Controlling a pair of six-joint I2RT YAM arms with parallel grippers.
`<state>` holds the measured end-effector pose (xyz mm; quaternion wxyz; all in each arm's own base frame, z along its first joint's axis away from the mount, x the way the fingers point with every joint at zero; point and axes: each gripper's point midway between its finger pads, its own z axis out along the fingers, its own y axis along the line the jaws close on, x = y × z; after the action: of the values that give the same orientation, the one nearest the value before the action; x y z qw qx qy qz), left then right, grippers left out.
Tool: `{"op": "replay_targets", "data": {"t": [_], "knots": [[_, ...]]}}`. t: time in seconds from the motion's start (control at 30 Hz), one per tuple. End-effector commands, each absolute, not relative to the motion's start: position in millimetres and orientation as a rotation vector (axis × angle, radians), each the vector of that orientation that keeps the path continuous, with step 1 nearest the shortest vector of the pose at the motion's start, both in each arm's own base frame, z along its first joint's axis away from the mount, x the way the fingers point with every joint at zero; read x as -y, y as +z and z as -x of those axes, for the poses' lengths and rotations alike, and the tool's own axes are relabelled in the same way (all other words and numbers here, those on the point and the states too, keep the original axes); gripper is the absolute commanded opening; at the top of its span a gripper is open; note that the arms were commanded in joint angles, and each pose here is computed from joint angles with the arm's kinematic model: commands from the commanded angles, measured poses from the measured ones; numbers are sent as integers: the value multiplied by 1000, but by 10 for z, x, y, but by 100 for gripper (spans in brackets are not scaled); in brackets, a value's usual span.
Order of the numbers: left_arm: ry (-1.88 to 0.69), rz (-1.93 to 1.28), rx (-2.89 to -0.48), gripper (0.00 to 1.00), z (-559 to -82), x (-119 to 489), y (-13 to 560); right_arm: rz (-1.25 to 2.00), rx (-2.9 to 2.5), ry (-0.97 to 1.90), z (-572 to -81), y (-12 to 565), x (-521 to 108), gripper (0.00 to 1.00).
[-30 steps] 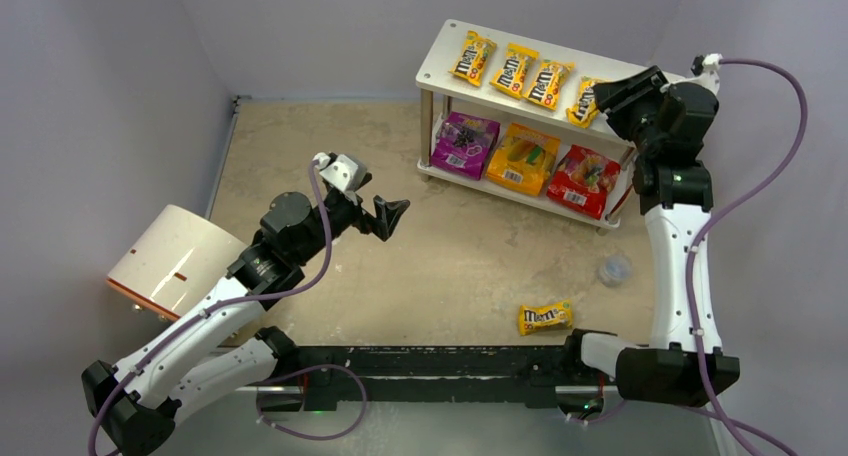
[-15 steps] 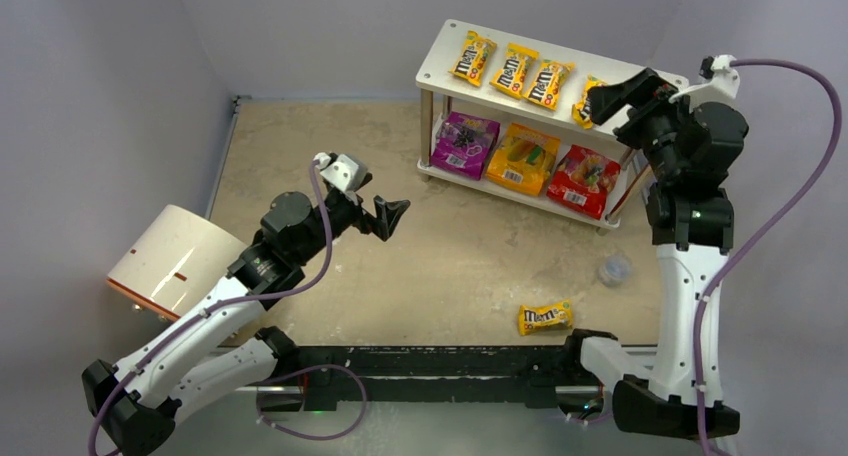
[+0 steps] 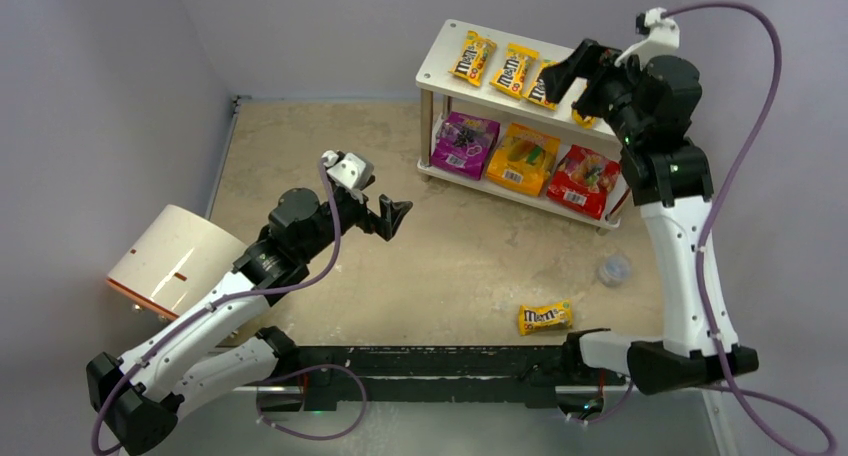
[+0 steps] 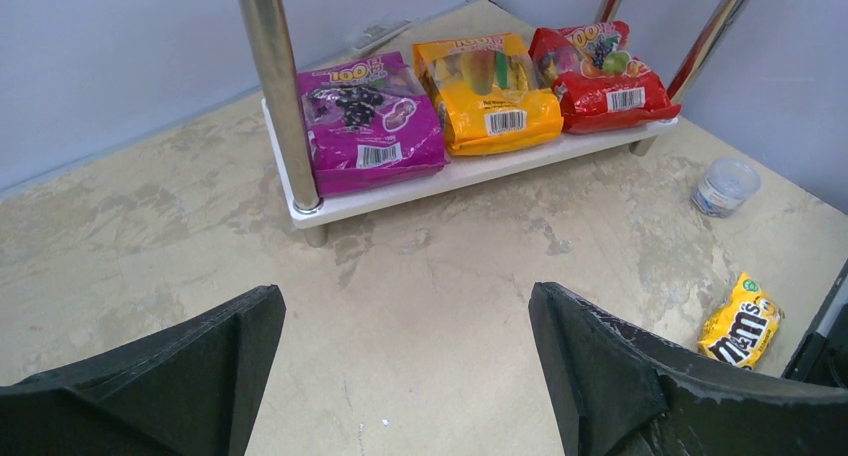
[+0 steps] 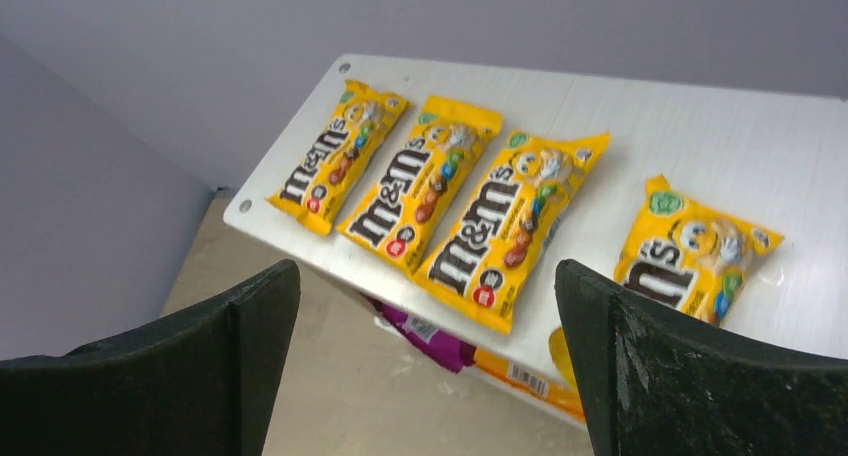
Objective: Place and organize the candy bags onto the shelf
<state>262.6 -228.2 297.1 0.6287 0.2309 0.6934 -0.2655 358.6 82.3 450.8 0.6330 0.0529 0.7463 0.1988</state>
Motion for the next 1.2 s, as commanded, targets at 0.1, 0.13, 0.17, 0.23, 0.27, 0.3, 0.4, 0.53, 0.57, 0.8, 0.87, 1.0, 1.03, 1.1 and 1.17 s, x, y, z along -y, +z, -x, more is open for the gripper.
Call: {"op": "replay_targets", "data": {"t": [0.1, 0.13, 0.17, 0.23, 0.27, 0.3, 0.4, 0.53, 0.57, 0.8, 0.87, 1.0, 1.03, 1.1, 1.17], "knots": [[-622, -495, -1531, 100, -2627, 2269, 3244, -171, -1688, 465, -3980, 4698, -657, 98], [-618, -492, -1532, 100, -2630, 2260, 3242, -183, -1700, 479, -4001, 4623, -635, 98], [-617, -490, -1531, 100, -2627, 2253, 3249, -198, -1701, 491, -4016, 4559, -599, 98], [-618, -493, -1526, 100, -2617, 2249, 3258, -222, -1657, 524, -4062, 4503, -490, 98], [-620, -496, -1522, 100, -2608, 2250, 3264, -213, -1628, 542, -4069, 4505, -445, 98], [-620, -496, -1523, 100, -2610, 2250, 3255, -183, -1610, 565, -4077, 4492, -460, 98], [-623, -500, -1522, 100, -2611, 2262, 3251, -52, -1610, 651, -4064, 4482, -653, 98], [-622, -504, -1531, 100, -2630, 2280, 3226, 14, -1589, 678, -4014, 4560, -732, 97], [-623, -506, -1532, 100, -2632, 2286, 3226, 9, -1582, 657, -4013, 4579, -704, 97], [-626, -514, -1541, 100, -2644, 2312, 3198, 34, -1574, 687, -3965, 4578, -758, 98], [-626, -513, -1540, 100, -2641, 2307, 3202, 28, -1586, 706, -3984, 4492, -776, 98], [-629, -517, -1535, 100, -2624, 2302, 3213, 3, -1628, 736, -4076, 4273, -789, 98], [-629, -517, -1535, 100, -2620, 2300, 3216, -3, -1639, 741, -4095, 4226, -791, 98], [-623, -515, -1534, 100, -2618, 2287, 3218, -10, -1652, 751, -4108, 4158, -799, 97], [-620, -512, -1535, 100, -2623, 2279, 3220, -30, -1671, 753, -4117, 4079, -789, 97]]}}
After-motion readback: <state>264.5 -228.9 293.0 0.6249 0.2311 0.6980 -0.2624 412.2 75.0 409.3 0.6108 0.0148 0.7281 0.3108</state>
